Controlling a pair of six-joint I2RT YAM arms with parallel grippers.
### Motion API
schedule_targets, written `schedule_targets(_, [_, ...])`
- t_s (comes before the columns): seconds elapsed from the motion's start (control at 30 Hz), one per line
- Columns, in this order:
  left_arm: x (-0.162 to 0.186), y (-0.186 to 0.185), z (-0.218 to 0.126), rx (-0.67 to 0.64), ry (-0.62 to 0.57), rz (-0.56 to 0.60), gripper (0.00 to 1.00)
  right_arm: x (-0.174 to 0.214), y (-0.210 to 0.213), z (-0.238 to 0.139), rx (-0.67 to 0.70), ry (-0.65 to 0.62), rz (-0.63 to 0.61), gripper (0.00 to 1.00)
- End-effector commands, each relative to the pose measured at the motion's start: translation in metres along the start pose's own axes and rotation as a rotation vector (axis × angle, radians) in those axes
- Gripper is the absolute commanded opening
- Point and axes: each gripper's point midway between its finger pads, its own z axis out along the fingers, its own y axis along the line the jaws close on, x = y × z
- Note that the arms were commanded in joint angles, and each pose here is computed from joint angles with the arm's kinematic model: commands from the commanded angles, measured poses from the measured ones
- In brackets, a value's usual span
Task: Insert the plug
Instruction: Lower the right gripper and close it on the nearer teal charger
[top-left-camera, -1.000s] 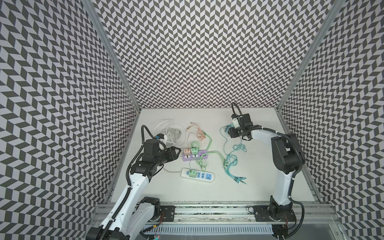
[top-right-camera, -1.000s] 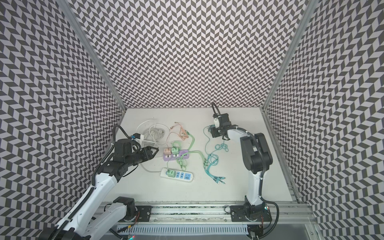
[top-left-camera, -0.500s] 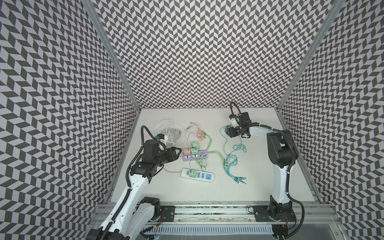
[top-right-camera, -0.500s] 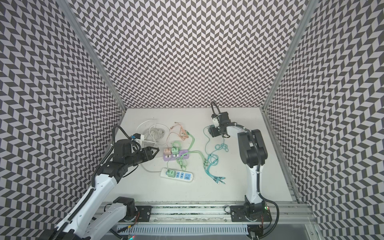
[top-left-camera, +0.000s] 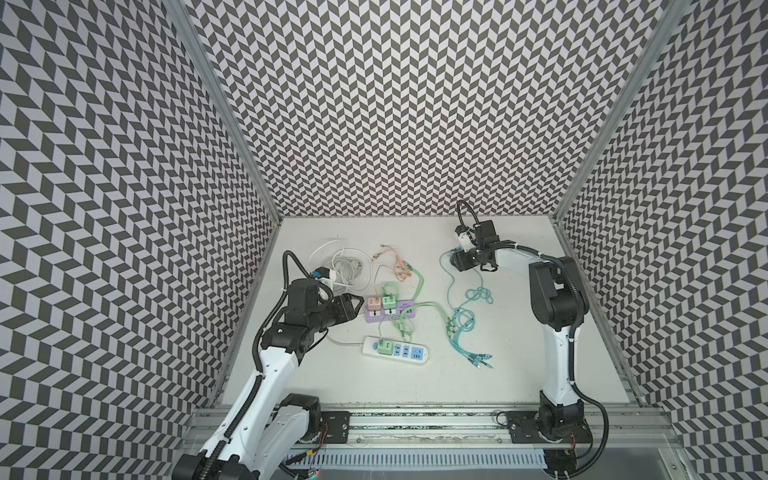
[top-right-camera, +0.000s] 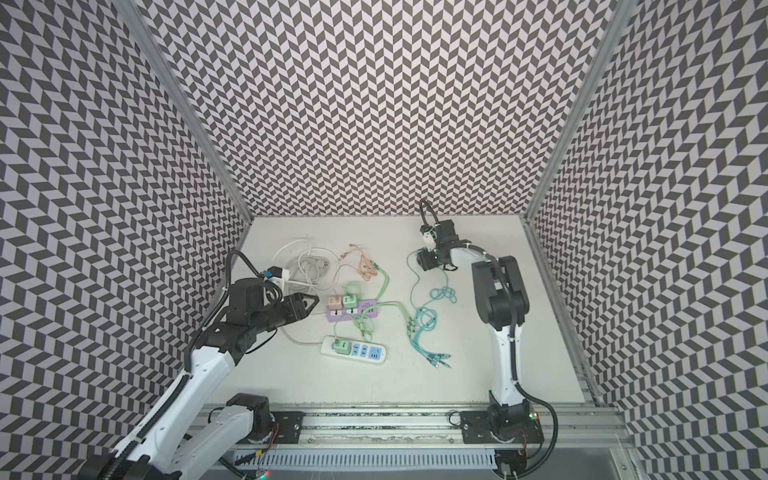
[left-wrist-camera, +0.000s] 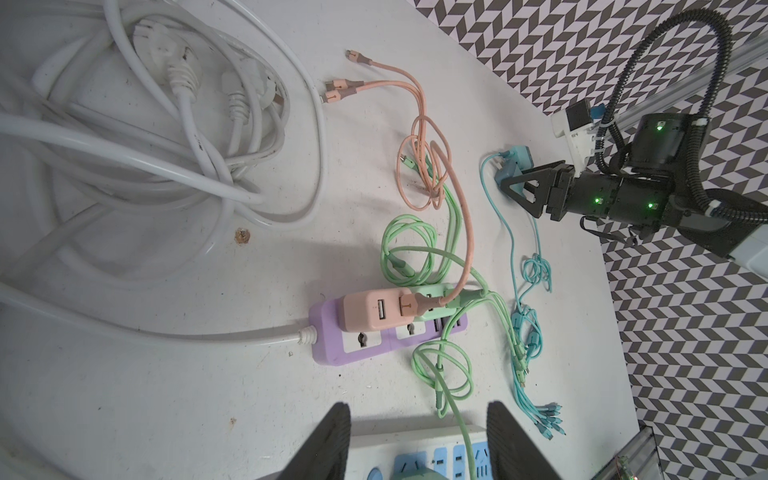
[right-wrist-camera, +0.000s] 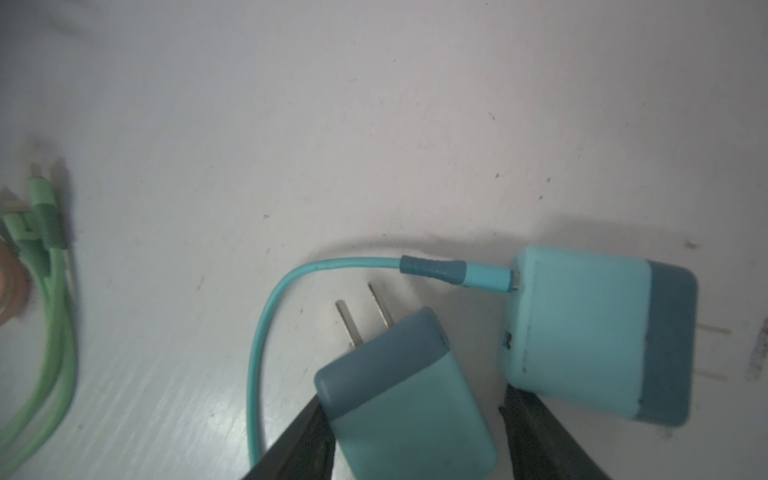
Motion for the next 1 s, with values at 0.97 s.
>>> schedule_targets(0.97, [-0.003, -0.013, -0.009, 0.059, -0.021, 0.000, 0.56, -0.021, 0.023, -0.099, 0.008, -0.141, 0.046, 0.32])
